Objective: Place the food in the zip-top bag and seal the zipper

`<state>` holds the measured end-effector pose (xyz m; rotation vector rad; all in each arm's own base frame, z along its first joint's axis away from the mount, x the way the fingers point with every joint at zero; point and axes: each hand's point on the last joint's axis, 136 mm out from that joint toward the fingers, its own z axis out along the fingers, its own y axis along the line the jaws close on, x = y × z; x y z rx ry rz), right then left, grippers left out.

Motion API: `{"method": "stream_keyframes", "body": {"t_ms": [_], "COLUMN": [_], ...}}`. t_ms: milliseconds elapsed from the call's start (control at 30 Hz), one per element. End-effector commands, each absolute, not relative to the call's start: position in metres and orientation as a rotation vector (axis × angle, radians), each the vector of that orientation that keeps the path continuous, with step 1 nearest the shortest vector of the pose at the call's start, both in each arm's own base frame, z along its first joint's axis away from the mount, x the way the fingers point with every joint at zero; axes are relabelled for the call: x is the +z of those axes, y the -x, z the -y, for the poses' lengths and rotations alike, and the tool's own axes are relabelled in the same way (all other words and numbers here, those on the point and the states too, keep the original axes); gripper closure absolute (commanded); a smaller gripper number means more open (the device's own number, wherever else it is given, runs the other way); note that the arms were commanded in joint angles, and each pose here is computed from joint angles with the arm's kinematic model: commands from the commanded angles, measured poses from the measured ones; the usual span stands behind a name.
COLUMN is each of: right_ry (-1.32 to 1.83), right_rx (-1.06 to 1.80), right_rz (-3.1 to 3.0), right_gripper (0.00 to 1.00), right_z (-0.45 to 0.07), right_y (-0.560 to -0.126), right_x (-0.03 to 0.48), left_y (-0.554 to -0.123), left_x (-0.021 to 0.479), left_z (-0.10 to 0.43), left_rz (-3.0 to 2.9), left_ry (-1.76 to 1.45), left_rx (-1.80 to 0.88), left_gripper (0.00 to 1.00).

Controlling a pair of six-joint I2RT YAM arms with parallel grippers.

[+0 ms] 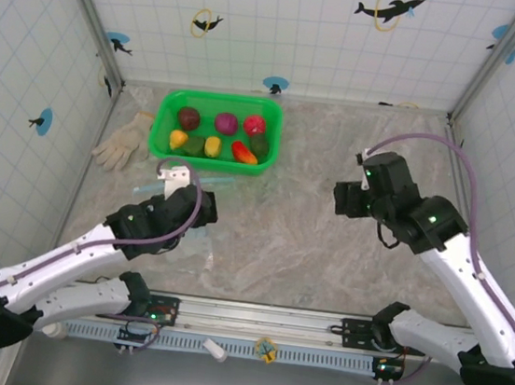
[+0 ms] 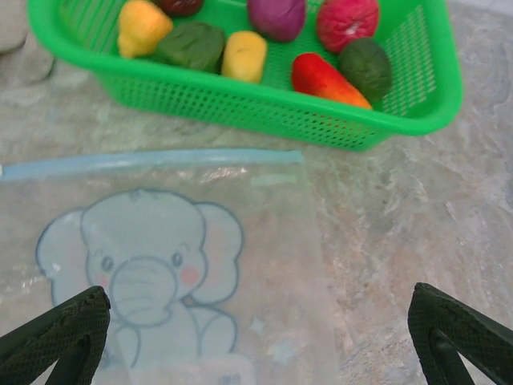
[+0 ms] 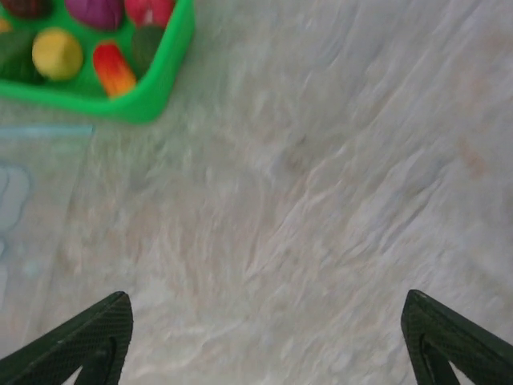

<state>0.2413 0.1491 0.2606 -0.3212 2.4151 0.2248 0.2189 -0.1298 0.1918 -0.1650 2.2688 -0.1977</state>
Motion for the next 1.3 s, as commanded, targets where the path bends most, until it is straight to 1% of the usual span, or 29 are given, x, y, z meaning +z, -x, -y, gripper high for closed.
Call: {"method": "stream_keyframes", "body": {"t_ms": [0,67,167,200,267,367,500,600,733,867,1033,1133,1200,1267], "right_ry": [0.313,0.280,0.164,0.131,0.062,-0.004,-0.074,-0.110,-0.147,-0.195,-0.159,-0.153,-0.186,-0.211], "right_rx": [0.381,0.465,0.595,0.582,0.623,0.742,0.751,0.623,0.422,0.250,0.097,-0.041,-0.156,-0.210], "right_rz": [-2.552,-2.537,-2.521,-2.536,-2.601,-2.619,-2.640,-2.709,-2.756,-2.725,-2.680,-2.654,-2.639,-2.630], "right_gripper": [0.05,0.01,0.01,0.01,0.03,0.05,0.05,0.08,0.14,0.20,0.32,0.34,0.34,0.35], "right_z": [-0.186,-0.209,-0.241,-0.248,-0.263,-0.291,-0.312,-0.317,-0.312,-0.288,-0.261,-0.232,-0.205,-0.180], "right_y": [-0.247,-0.265,-0.299,-0.312,-0.339,-0.376,-0.421,-0.447,-0.473,-0.485,-0.493,-0.494,-0.492,-0.486], "right_x": [0.223,0.215,0.202,0.195,0.181,0.165,0.141,0.117,0.093,0.089,0.099,0.112,0.122,0.134], "left_y": [-0.214,-0.210,-0.204,-0.203,-0.202,-0.199,-0.195,-0.192,-0.190,-0.188,-0.193,-0.198,-0.202,-0.206], "left_x": [0.184,0.173,0.157,0.154,0.150,0.144,0.144,0.145,0.150,0.152,0.154,0.159,0.160,0.161], "left_z": [0.122,0.129,0.139,0.143,0.149,0.150,0.153,0.142,0.122,0.109,0.106,0.108,0.110,0.115], "left_rz": [-2.267,-2.317,-2.398,-2.412,-2.419,-2.431,-2.435,-2.414,-2.377,-2.357,-2.333,-2.324,-2.329,-2.338], "left_ry": [0.313,0.276,0.206,0.189,0.165,0.177,0.188,0.245,0.305,0.333,0.323,0.297,0.285,0.281], "left_rx": [-0.262,-0.272,-0.273,-0.289,-0.332,-0.349,-0.407,-0.401,-0.347,-0.302,-0.255,-0.223,-0.195,-0.196], "left_gripper": [0.02,0.02,0.02,0.02,0.02,0.03,0.05,0.05,0.05,0.04,0.03,0.03,0.03,0.03]}}
